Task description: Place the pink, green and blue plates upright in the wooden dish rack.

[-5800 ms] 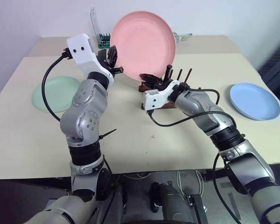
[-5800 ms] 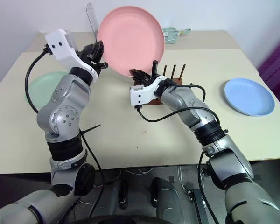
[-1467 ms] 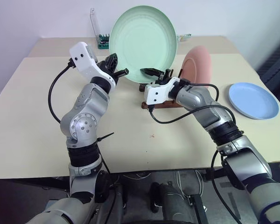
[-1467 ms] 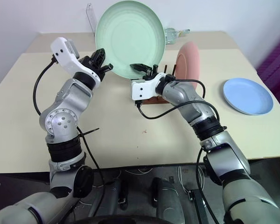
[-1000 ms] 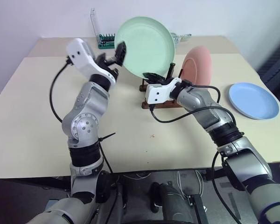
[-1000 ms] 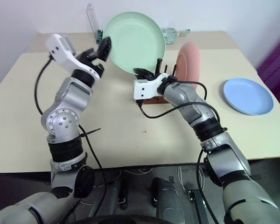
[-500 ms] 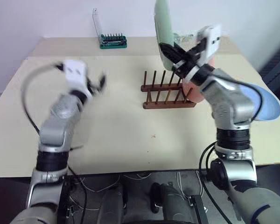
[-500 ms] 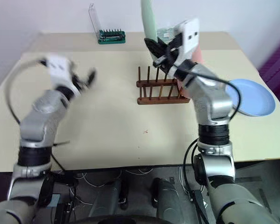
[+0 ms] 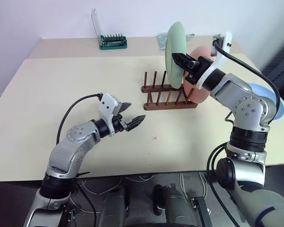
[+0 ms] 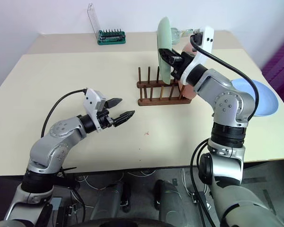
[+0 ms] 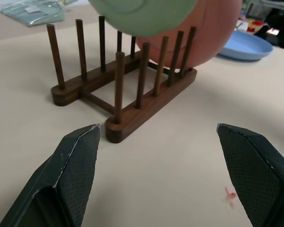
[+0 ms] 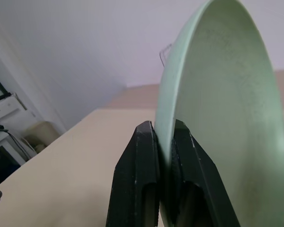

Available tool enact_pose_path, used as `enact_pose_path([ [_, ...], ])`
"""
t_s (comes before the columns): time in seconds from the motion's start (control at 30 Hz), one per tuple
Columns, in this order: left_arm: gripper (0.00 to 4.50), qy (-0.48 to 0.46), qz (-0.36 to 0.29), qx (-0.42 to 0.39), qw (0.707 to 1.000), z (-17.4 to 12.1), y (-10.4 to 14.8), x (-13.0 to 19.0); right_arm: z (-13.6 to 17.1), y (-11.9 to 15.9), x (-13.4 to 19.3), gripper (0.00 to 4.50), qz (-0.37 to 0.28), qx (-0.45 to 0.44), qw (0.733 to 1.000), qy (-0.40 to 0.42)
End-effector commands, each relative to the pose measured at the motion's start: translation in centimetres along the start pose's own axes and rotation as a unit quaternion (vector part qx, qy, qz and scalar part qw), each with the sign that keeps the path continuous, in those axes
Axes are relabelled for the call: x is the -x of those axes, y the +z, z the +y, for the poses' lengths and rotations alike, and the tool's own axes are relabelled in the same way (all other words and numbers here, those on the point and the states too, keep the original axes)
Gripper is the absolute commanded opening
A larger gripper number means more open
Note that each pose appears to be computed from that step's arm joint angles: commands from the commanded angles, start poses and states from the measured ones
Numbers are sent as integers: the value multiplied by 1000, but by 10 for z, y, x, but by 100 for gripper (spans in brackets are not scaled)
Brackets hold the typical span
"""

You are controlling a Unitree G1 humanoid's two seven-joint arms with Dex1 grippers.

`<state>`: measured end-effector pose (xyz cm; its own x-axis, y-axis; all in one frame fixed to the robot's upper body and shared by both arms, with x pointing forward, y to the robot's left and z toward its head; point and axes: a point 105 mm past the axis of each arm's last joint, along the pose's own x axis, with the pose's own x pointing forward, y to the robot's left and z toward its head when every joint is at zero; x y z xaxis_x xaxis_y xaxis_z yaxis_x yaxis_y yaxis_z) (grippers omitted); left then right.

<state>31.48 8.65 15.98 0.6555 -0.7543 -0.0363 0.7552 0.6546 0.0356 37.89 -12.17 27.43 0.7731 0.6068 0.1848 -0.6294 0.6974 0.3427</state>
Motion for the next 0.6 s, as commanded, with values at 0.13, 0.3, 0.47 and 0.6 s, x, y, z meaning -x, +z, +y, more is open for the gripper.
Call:
enact_pose_path([
  [0.13, 409, -19, -20, -19, 999, -12, 13, -3, -9, 4, -1, 36, -12, -52, 998, -21],
  [0.3, 411, -21, -22, -17, 999, -13, 13, -3, -1, 13, -2, 246, -24, -23, 999, -9],
  [0.47, 411, -26, -24, -16, 999, -15, 14, -4, 3, 22, 0, 383, -20, 34, 999, -10],
  [0.6, 411, -30, -25, -17, 999, -16, 14, -5, 14, 30, 4, 383, -8, 105, 994, 8],
])
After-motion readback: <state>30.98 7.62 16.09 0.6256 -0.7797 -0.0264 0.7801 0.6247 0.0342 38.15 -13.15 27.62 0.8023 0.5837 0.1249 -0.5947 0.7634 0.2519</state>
